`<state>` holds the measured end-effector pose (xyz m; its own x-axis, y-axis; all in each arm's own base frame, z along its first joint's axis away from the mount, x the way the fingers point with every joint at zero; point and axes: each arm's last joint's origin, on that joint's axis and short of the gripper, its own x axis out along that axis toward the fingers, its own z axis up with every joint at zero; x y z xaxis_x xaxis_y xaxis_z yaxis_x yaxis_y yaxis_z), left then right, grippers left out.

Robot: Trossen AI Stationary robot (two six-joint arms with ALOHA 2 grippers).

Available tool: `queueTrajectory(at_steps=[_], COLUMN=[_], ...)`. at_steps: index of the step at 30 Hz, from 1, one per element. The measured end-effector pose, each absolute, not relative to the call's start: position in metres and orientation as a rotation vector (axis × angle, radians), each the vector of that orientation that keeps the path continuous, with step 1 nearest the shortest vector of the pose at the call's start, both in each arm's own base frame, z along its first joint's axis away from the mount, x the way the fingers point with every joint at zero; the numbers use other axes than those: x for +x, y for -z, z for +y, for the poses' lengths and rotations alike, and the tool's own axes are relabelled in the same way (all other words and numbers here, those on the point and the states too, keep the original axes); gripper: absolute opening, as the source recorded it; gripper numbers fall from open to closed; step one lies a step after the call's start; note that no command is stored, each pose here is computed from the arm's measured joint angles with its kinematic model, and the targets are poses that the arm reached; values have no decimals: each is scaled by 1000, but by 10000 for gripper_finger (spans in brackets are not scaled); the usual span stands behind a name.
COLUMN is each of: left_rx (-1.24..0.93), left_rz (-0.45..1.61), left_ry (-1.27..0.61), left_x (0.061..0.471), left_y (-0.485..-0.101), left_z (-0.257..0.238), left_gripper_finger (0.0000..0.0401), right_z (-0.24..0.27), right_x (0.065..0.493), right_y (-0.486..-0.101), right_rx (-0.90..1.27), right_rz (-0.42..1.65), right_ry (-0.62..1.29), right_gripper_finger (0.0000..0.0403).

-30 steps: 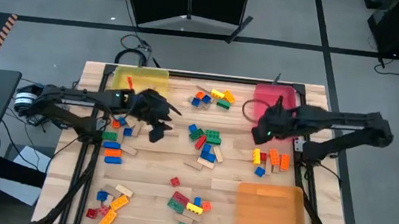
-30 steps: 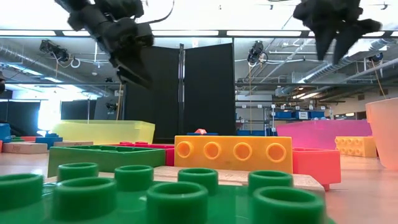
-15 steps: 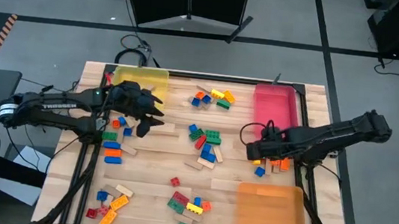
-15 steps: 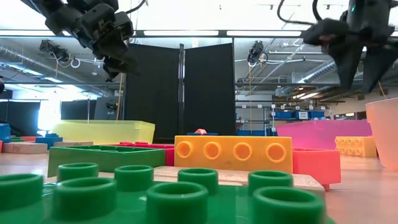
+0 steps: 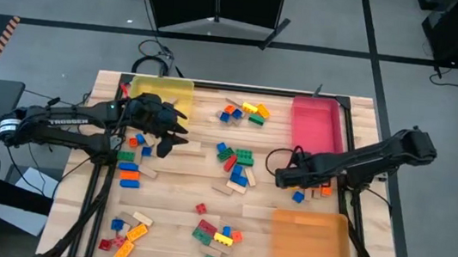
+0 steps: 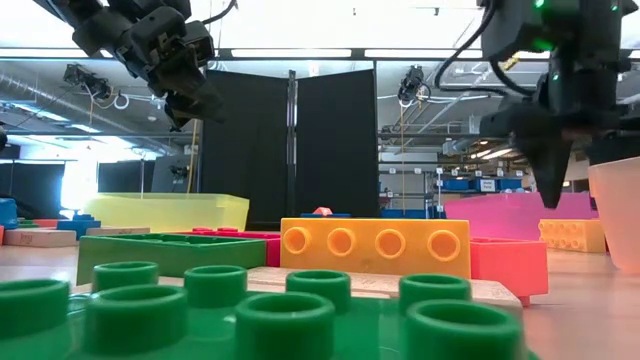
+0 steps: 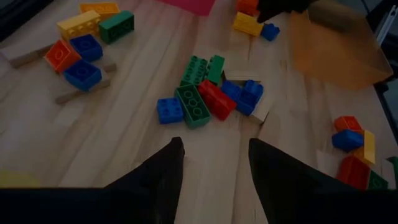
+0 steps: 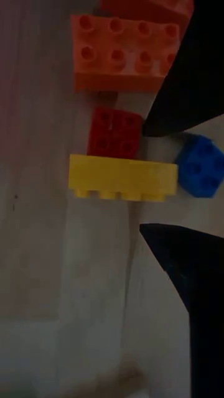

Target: Sort blocks by size

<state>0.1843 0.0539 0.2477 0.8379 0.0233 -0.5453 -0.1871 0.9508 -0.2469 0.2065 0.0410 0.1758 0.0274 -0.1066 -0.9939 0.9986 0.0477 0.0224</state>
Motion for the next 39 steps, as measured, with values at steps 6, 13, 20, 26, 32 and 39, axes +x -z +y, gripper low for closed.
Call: queueTrajectory(at_steps=[6, 13, 20, 26, 32, 39], left_rx=[-299, -302, -323, -308, -288, -269], left_rz=[569, 570, 568, 569, 571, 579], left_ry=[-113, -115, -121, -117, -113, -110], left_x=[184, 184, 184, 184, 184, 184], left_y=[-248, -248, -248, -248, -247, -247], left_z=[54, 54, 54, 54, 54, 54], left_gripper_finger=[188, 188, 188, 188, 188, 188], right_z=[44, 44, 43, 40, 35, 34], right_x=[222, 229, 232, 230, 229, 223], right_y=[-164, -151, -152, -154, -148, -137], right_rx=[1168, 1159, 1262, 1302, 1359, 1358], right_rz=[1120, 1137, 1065, 954, 916, 916], right_ry=[1151, 1183, 1237, 1327, 1410, 1481], right_gripper_finger=[239, 217, 208, 209, 197, 169])
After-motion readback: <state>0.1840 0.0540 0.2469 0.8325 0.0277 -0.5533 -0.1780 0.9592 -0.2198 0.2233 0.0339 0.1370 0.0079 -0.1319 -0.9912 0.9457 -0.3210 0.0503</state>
